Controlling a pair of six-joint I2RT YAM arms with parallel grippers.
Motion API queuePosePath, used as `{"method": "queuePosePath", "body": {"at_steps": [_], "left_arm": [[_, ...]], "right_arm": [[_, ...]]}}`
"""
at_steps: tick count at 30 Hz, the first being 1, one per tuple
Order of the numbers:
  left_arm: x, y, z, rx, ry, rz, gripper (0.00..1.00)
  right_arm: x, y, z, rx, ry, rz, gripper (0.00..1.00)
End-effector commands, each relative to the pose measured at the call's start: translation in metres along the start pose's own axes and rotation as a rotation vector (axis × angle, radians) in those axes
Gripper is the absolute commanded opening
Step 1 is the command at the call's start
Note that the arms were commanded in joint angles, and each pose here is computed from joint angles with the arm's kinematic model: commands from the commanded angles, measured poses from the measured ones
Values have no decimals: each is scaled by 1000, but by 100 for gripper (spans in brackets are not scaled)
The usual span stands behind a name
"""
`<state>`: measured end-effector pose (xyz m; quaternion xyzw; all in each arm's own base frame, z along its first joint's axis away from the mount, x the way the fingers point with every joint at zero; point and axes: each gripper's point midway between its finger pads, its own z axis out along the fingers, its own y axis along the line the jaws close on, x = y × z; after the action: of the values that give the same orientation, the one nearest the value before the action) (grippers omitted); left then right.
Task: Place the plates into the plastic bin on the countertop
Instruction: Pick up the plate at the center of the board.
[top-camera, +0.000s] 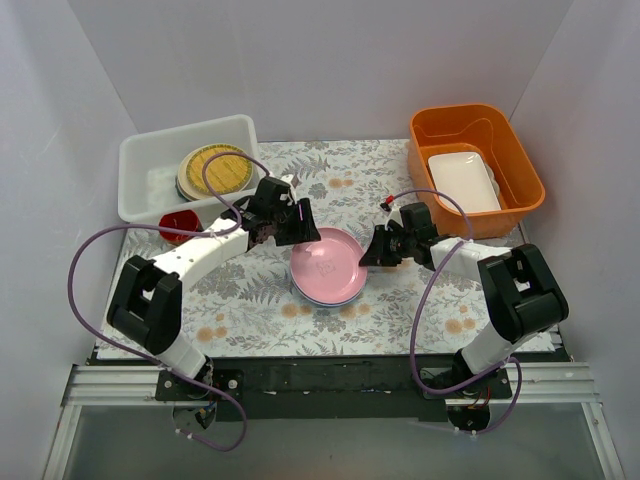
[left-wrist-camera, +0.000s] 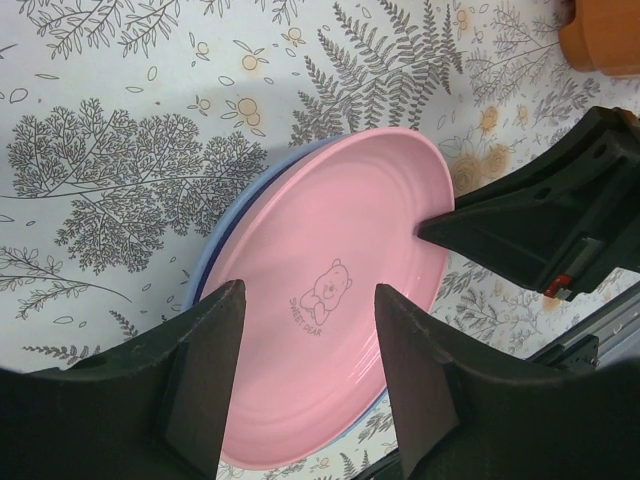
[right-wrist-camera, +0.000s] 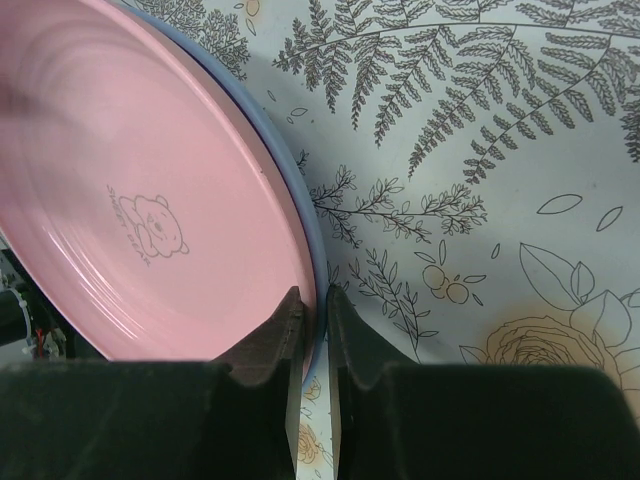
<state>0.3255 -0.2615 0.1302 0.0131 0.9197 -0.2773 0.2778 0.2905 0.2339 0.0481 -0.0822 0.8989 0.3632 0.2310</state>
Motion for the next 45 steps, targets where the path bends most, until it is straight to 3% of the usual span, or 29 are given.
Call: {"method": "queuePosePath", "body": {"at_steps": [1, 10, 15, 22, 45], "left_arm": [[-3, 2, -2, -11, -28, 26, 54], [-41, -7, -42, -20, -233, 39, 55], [-33, 12, -34, -112, -187, 33, 55], [-12, 10, -19, -62, -103, 13, 55], [12, 34, 0, -129, -32, 17, 53]], "right_arm": [[-22, 23, -2, -84, -50, -53, 9], [-16, 20, 4, -96, -21, -44, 4], [-14, 21, 6, -111, -13, -43, 2], [-12, 21, 8, -123, -2, -38, 1], [-13, 23, 7, -131, -2, -37, 1]]}}
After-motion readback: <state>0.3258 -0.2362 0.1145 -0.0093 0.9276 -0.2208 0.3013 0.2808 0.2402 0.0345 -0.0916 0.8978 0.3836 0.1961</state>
